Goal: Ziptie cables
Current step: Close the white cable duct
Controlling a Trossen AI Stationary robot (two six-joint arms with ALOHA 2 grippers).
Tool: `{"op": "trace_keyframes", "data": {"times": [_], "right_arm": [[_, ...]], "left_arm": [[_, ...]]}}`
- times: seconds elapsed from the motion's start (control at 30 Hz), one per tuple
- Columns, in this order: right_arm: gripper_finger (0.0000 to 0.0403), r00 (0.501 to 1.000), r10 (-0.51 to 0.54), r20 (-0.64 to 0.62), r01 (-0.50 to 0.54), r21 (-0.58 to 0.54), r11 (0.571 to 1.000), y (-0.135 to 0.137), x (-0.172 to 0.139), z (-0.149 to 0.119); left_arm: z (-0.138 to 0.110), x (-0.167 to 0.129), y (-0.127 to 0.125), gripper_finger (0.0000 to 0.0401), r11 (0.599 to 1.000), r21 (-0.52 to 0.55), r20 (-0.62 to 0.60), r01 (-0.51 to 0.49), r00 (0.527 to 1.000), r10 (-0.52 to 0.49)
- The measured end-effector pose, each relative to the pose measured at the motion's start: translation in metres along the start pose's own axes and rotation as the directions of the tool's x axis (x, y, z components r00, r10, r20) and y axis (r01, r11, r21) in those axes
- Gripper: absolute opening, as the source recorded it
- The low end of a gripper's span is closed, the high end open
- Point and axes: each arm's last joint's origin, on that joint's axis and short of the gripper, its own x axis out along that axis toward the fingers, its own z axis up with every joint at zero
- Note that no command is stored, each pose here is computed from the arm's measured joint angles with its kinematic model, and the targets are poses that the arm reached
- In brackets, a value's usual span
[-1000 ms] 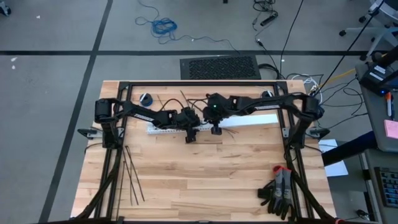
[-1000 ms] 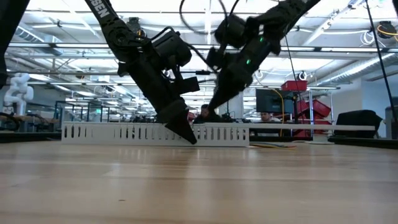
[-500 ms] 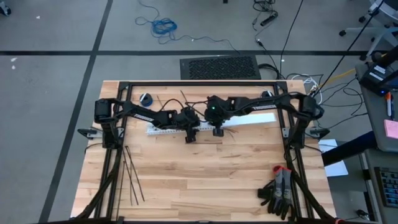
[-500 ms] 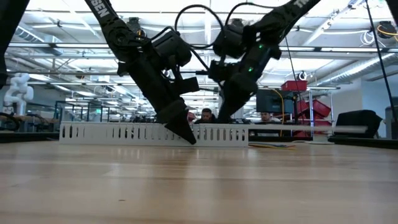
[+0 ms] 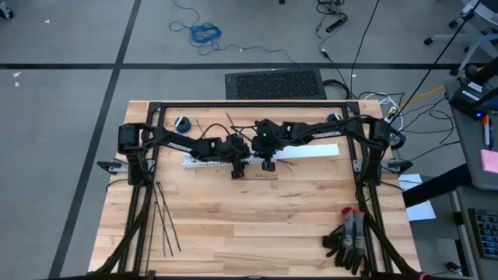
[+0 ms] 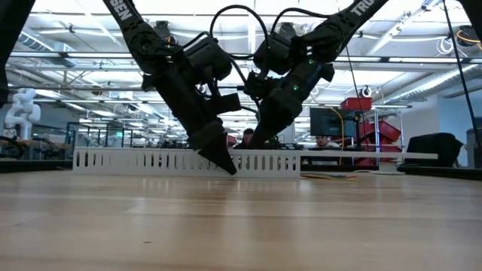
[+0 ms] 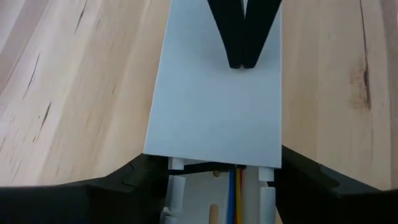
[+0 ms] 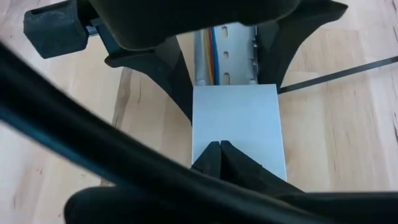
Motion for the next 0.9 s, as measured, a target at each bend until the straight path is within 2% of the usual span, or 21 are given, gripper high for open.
{"op": "trace_keyframes", "data": {"times": [0.13, 0.37, 0.53, 0.7, 0.9], "right_arm": [[0.0, 1.0, 0.006, -0.008, -0.006, 0.001, 1.0, 0.0, 0.001, -0.001], [0.0, 1.0, 0.007, -0.023, -0.007, -0.006, 1.0, -0.002, 0.001, -0.003], [0.0, 1.0, 0.009, -0.024, -0.01, -0.012, 1.0, -0.004, 0.001, -0.004], [0.0, 1.0, 0.01, -0.028, -0.01, -0.023, 1.0, -0.004, 0.001, -0.005], [0.0, 0.999, 0.009, -0.033, -0.011, -0.042, 0.999, -0.003, 0.001, -0.005]], "left_arm": [[0.006, -0.006, 0.001, 0.0242, 1.0, 0.014, 0.003, -0.009, 1.0, 0.009], [0.022, -0.034, 0.008, 0.0289, 0.991, 0.105, 0.0, -0.079, 0.997, 0.08], [0.017, -0.039, 0.015, 0.0305, 0.988, 0.114, -0.068, -0.099, 0.992, 0.108], [0.0, -0.037, 0.031, 0.0307, 0.981, 0.15, -0.153, -0.125, 0.977, 0.148], [-0.009, -0.031, 0.051, 0.0307, 0.986, 0.145, -0.141, -0.082, 0.985, 0.102]]}}
